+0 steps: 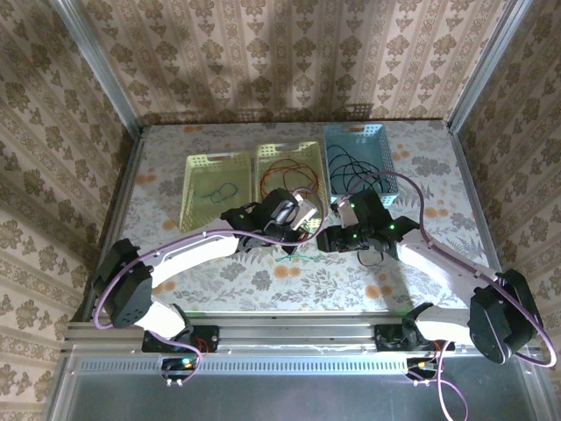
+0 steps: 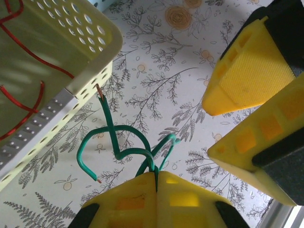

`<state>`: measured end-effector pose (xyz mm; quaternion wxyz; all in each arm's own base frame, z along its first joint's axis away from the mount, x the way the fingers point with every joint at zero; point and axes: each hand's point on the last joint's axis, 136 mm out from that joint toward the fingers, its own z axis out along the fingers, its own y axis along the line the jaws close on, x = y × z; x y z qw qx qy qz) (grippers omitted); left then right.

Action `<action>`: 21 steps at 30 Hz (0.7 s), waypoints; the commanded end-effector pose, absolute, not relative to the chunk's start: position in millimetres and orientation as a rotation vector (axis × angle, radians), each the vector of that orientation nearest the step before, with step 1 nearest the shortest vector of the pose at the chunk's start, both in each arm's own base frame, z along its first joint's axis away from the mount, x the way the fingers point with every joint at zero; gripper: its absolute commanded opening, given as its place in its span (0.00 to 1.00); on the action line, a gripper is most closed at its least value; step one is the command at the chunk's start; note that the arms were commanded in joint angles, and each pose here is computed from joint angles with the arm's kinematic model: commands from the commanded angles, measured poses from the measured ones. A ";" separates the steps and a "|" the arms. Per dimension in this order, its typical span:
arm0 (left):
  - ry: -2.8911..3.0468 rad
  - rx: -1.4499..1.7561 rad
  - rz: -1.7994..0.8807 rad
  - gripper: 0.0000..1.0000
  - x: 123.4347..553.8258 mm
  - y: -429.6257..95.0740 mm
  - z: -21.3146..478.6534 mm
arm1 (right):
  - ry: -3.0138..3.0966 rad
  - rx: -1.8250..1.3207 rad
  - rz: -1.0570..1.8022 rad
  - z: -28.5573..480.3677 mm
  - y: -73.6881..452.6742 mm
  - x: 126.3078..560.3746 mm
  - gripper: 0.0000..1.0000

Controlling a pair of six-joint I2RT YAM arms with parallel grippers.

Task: Untangle the cables

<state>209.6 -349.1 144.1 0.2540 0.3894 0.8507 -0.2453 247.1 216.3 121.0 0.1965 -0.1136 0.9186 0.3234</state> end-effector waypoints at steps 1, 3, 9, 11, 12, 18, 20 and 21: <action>2.273 1.060 -0.752 0.00 204.8 -354.2 156.8 | 2.553 -0.385 0.971 117.2 227.1 247.0 0.49; 2.264 1.061 -0.783 0.00 202.1 -356.0 160.4 | 2.566 -0.393 0.984 111.6 230.5 248.8 0.49; 2.233 1.068 -0.899 0.00 193.7 -358.5 174.9 | 2.577 -0.424 1.023 100.4 237.1 248.9 0.49; 2.218 1.072 -0.941 0.00 191.5 -358.1 180.8 | 2.576 -0.423 1.022 98.1 237.4 249.6 0.49; 2.215 1.074 -0.958 0.00 190.5 -357.7 182.8 | 2.573 -0.424 1.023 97.4 237.6 249.8 0.49; 2.206 1.076 -1.068 0.00 184.8 -357.4 190.4 | 2.517 -0.422 1.052 103.4 244.1 258.5 0.39; 2.212 1.081 -1.077 0.00 183.4 -357.3 190.7 | 2.531 -0.410 1.054 98.0 245.9 261.9 0.40; 2.213 1.080 -1.076 0.00 183.8 -356.9 191.0 | 2.523 -0.408 1.062 99.5 247.3 263.3 0.40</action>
